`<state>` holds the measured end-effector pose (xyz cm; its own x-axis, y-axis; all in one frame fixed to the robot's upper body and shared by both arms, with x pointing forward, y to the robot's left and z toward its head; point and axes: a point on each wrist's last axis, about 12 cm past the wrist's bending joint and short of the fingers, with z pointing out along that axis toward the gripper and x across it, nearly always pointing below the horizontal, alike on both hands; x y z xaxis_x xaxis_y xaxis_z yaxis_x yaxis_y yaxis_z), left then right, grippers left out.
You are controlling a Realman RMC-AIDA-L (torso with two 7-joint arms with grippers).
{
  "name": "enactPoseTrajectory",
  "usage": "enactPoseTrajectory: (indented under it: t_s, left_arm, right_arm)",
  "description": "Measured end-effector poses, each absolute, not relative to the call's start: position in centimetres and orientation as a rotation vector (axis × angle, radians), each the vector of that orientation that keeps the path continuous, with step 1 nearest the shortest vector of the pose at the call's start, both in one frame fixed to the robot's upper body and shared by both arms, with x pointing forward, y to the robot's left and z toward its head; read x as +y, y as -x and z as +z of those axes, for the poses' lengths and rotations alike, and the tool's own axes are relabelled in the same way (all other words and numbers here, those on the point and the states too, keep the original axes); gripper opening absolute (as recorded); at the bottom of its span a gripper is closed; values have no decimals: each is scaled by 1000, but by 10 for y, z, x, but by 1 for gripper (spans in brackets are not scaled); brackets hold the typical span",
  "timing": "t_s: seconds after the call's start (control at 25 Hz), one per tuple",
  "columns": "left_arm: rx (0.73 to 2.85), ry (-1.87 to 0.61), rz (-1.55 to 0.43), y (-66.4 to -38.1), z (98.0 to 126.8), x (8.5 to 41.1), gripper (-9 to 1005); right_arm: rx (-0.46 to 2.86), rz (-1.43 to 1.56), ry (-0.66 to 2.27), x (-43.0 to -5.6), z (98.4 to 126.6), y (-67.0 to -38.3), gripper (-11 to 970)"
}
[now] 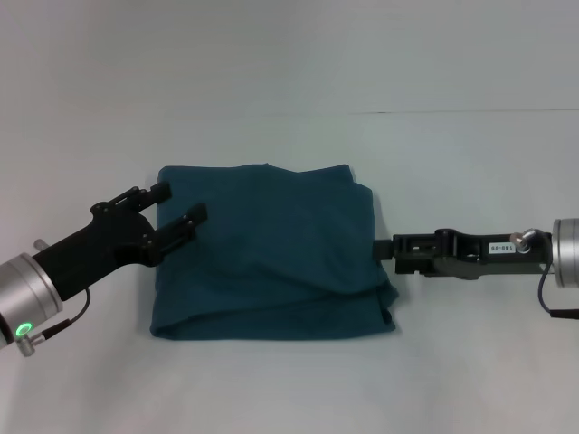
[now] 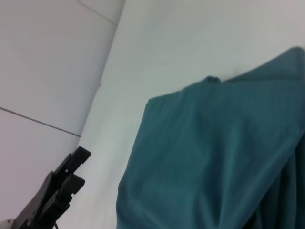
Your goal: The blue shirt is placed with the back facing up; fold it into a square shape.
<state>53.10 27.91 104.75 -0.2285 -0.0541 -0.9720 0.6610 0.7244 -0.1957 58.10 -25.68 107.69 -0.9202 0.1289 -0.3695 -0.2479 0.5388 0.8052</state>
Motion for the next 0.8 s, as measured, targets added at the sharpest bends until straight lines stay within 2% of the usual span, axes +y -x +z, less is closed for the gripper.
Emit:
enactPoseTrajectory:
  t_s: [0.44, 0.8]
  left_arm:
    - [1679, -493, -710, -532, 1048, 278, 690]
    - [1690, -490, -701, -532, 1047, 279, 690]
  right_arm:
    - [2434, 1333, 94, -239, 1068, -579, 771]
    - [2436, 1301, 91, -222, 1064, -585, 683]
